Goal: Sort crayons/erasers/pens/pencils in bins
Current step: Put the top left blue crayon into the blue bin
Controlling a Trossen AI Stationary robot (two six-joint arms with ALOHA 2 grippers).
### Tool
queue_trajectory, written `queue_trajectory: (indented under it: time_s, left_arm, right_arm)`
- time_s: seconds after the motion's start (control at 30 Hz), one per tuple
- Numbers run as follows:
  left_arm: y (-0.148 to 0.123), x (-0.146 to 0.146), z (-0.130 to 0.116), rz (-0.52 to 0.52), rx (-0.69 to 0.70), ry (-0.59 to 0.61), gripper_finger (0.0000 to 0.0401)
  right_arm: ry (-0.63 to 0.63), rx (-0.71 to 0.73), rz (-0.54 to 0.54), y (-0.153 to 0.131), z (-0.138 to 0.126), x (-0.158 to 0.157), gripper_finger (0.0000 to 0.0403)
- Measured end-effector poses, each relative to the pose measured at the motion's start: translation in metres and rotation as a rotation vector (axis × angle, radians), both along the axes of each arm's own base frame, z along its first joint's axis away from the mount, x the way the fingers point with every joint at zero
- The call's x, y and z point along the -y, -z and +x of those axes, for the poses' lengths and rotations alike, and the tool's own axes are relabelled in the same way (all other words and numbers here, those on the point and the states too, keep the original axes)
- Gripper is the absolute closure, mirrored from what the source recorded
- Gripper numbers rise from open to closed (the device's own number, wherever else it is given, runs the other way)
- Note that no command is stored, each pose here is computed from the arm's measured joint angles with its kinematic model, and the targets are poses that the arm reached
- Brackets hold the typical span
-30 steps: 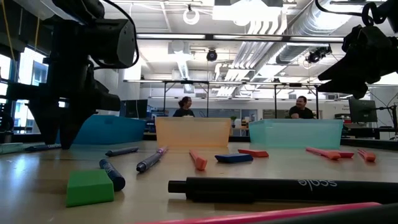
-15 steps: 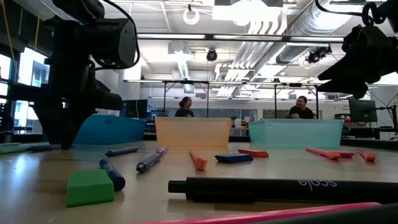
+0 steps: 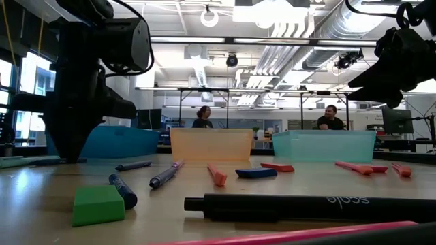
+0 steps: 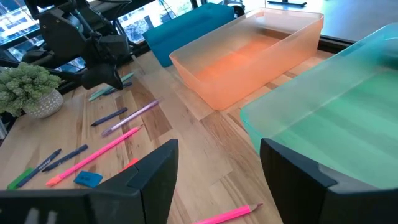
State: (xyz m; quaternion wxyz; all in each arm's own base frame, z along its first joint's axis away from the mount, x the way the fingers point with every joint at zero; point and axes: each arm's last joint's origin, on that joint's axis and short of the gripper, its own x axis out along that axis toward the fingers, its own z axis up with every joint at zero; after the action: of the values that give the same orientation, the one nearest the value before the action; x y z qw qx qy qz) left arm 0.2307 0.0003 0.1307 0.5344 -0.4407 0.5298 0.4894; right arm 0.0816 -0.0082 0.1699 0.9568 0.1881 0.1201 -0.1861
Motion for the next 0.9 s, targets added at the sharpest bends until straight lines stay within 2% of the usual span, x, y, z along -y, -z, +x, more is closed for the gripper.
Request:
queue_trajectory:
  time_s: [0.27, 0.47, 0.7, 0.9]
  left_arm:
    - [-0.004, 0.0, -0.001, -0.015, 0.023, 0.032, 0.039]
    - [-0.019, 0.001, 0.002, -0.02, 0.145, 0.056, 0.0391]
    - [-0.05, -0.005, -0.004, 0.101, 0.314, 0.052, 0.0391]
    - [-0.085, -0.026, -0.021, 0.272, 0.448, 0.054, 0.0391]
  right_arm:
    - [0.0, 0.0, 0.0, 0.0, 0.0, 0.0, 0.0183]
    - [0.0, 0.0, 0.0, 0.0, 0.0, 0.0, 0.0183]
    - [0.0, -0.001, 0.0, 0.0, 0.0, 0.0, 0.0183]
    - [0.0, -0.001, 0.0, 0.0, 0.0, 0.0, 0.0183]
